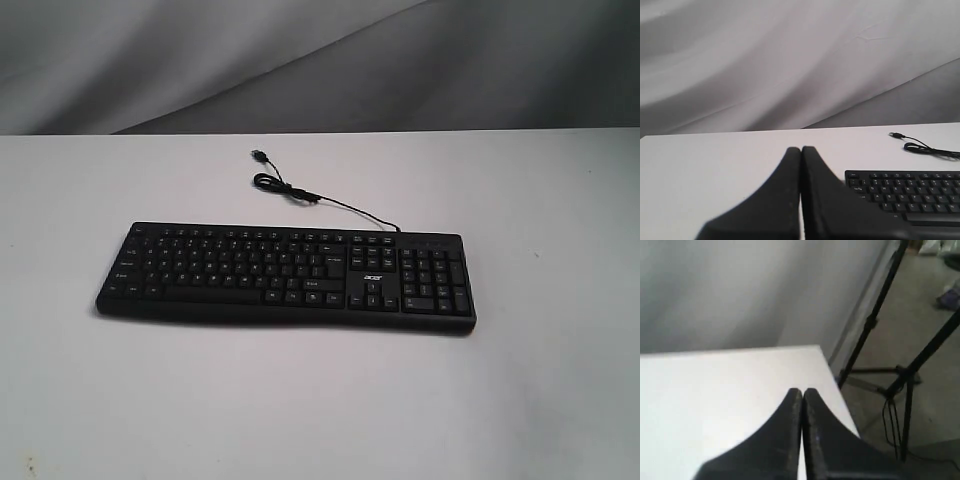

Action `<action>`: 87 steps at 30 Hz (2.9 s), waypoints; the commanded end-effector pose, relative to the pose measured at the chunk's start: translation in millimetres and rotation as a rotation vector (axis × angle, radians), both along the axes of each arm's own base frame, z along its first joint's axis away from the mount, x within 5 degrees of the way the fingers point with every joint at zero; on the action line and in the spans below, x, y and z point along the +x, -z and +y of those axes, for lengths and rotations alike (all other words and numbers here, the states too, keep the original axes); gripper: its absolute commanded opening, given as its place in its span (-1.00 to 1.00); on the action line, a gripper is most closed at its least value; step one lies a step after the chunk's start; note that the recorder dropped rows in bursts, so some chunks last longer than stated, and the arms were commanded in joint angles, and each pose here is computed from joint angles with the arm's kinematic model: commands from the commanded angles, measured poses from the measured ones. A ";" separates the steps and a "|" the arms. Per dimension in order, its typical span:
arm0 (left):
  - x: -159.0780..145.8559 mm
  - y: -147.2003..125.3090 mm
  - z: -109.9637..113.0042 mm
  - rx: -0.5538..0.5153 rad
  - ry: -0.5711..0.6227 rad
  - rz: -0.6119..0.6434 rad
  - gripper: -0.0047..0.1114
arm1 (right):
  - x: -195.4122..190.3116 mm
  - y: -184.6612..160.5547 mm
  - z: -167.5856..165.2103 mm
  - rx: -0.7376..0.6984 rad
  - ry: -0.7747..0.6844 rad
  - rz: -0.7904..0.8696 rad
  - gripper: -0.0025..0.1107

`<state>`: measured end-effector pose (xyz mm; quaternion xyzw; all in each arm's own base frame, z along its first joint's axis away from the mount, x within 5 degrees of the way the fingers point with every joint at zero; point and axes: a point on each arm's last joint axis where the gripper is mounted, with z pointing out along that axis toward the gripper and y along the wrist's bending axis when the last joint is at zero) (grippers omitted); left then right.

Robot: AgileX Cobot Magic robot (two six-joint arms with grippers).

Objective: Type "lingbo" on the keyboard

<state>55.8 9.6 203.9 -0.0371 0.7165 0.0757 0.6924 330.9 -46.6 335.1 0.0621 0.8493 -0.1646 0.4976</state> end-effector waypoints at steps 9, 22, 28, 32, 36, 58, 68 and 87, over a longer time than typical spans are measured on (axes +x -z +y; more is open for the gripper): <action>-0.1 0.6 -0.5 0.000 0.008 -0.009 -0.91 | 59.0 109.2 200.3 0.210 -1.242 0.388 -0.96; -0.1 0.6 -0.5 0.000 0.008 -0.009 -0.91 | 22.0 147.6 308.7 -0.029 -1.482 0.413 -0.96; -0.1 0.6 -0.5 0.000 0.008 -0.009 -0.91 | 44.4 166.4 319.6 -0.042 -1.429 0.491 -0.96; -0.1 0.6 -0.5 0.000 0.008 -0.009 -0.91 | 52.6 182.1 324.8 -0.050 -1.440 0.523 -0.96; -0.1 0.6 -0.5 0.000 0.008 -0.009 -0.91 | 58.6 188.8 328.5 -0.053 -1.441 0.522 -0.96; -0.1 0.6 -0.5 0.000 0.008 -0.009 -0.91 | 57.8 205.7 329.3 -0.090 -1.498 0.550 -0.96; -0.1 0.6 -0.5 0.000 0.008 -0.009 -0.91 | 58.3 205.3 329.7 -0.098 -1.505 0.537 -0.96; -0.1 0.6 -0.5 0.000 0.008 -0.009 -0.91 | 59.3 208.9 329.8 -0.103 -1.501 0.536 -0.96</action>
